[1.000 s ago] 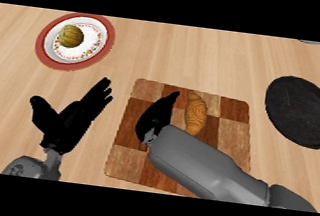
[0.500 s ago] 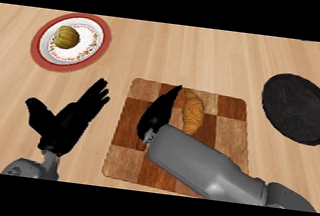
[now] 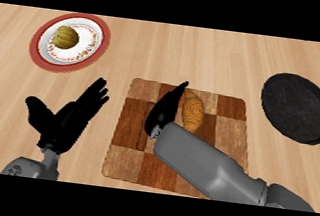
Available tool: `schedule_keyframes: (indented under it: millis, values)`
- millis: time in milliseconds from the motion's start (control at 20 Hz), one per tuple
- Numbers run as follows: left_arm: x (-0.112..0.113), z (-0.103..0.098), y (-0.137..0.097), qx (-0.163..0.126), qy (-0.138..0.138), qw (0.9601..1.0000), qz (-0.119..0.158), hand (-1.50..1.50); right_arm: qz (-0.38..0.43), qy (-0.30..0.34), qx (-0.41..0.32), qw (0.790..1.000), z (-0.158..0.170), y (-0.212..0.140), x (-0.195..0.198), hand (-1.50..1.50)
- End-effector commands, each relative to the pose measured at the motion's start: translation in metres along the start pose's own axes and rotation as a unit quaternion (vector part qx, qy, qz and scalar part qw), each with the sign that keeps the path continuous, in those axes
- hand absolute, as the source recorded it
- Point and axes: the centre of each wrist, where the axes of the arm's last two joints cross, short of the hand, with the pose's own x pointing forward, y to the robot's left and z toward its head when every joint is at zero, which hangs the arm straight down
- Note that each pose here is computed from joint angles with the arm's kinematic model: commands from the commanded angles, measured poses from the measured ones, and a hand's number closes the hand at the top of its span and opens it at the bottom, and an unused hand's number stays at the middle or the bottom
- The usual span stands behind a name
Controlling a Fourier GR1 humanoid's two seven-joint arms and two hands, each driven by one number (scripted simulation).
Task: Pick the croissant from the cutting board and place it in the pan
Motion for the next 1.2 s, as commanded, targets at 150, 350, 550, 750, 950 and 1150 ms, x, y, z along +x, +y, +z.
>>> schedule_keyframes:
  millis: [150,350,550,750,950,1150]
  values:
    - [0.004,0.018,-0.002,-0.002,0.003,1.0000,-0.001,0.00,0.023,-0.025,-0.043,0.998,-0.010,0.023,-0.005,1.50]
    - [0.008,-0.007,-0.006,-0.005,0.001,0.9999,0.009,0.00,0.045,-0.035,-0.083,0.995,-0.015,0.013,-0.020,1.50]
    - [-0.002,0.009,0.006,0.026,0.003,0.9996,0.007,0.00,-0.214,-0.048,-0.075,0.973,-0.010,0.030,-0.015,1.50]
    - [-0.007,0.019,0.022,0.061,0.003,0.9981,0.009,0.00,-0.451,-0.074,-0.055,0.888,-0.003,0.041,-0.019,1.50]
    - [0.001,0.013,0.009,0.049,0.006,0.9987,0.005,0.00,-0.521,-0.038,-0.104,0.847,0.025,0.067,-0.015,1.50]
    - [0.008,0.012,0.015,0.036,0.010,0.9993,0.010,0.00,-0.561,0.053,-0.227,0.795,0.058,0.068,-0.043,1.50]
